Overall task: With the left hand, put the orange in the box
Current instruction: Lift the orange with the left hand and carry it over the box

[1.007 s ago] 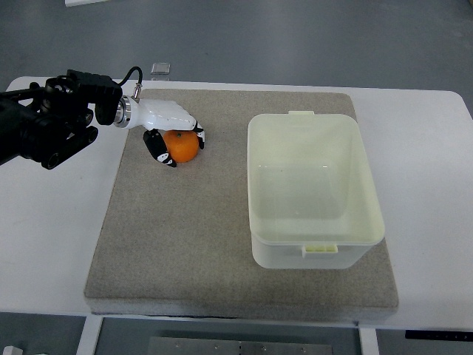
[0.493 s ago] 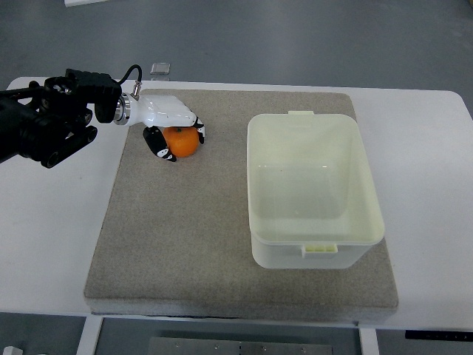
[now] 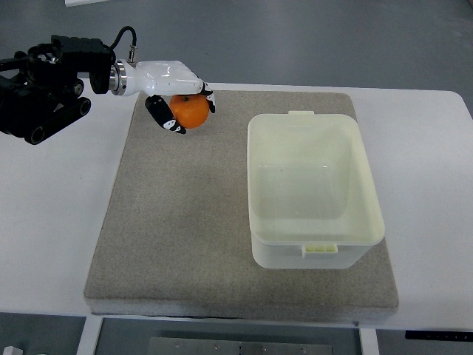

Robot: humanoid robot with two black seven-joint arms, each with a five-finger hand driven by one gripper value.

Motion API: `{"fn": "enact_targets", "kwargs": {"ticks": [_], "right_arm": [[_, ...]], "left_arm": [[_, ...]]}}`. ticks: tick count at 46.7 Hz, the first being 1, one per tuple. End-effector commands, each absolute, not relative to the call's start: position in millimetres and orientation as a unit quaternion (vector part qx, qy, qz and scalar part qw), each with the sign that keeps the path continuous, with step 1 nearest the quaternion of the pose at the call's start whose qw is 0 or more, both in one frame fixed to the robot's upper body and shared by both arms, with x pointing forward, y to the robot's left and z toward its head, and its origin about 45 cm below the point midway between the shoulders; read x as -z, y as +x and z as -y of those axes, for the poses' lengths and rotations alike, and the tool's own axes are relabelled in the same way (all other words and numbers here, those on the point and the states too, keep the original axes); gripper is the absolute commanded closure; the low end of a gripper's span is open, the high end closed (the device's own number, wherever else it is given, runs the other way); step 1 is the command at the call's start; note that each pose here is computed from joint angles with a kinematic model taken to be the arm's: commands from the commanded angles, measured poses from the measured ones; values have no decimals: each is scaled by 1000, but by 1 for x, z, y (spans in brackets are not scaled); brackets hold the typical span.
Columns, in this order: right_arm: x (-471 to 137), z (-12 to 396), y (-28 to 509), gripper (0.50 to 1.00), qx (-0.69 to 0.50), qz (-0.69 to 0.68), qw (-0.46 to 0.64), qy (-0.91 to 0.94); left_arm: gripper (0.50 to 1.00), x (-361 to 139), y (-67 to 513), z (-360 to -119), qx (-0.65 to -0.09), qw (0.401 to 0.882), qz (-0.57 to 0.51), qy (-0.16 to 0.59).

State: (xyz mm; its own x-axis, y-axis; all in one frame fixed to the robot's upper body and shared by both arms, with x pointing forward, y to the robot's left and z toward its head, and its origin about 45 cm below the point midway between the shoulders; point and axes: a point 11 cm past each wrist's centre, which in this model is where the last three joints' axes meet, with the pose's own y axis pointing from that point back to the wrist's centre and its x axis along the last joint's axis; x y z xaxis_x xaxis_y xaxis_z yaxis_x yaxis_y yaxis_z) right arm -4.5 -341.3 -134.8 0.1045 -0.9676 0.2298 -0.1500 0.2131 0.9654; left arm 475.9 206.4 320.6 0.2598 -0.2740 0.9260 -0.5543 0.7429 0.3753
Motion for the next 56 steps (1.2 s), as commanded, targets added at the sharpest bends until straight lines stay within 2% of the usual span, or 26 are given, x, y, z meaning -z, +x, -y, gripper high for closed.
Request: {"fn": "enact_targets", "kwargs": {"ticks": [1, 13, 20, 28, 38, 50, 56], "right_arm": [[135, 341, -4, 568, 374, 555, 546, 504], [135, 341, -4, 568, 374, 555, 546, 504], [135, 341, -5, 568, 374, 555, 547, 503], [135, 341, -5, 568, 374, 555, 547, 503], [135, 341, -5, 568, 374, 555, 547, 503], [135, 341, -4, 568, 374, 555, 546, 504], [135, 341, -5, 568, 374, 555, 547, 503]], "left_arm": [[1000, -345, 471, -202, -102, 711, 617, 322], [1000, -399, 458, -195, -109, 698, 650, 280], [1000, -416, 445, -178, -104, 702, 661, 243], [1000, -419, 428, -156, -80, 710, 667, 211], [1000, -429, 419, -137, -77, 714, 673, 174], [1000, -403, 402, -86, -36, 742, 656, 130], [1000, -393, 395, -70, -19, 751, 649, 121]]}}
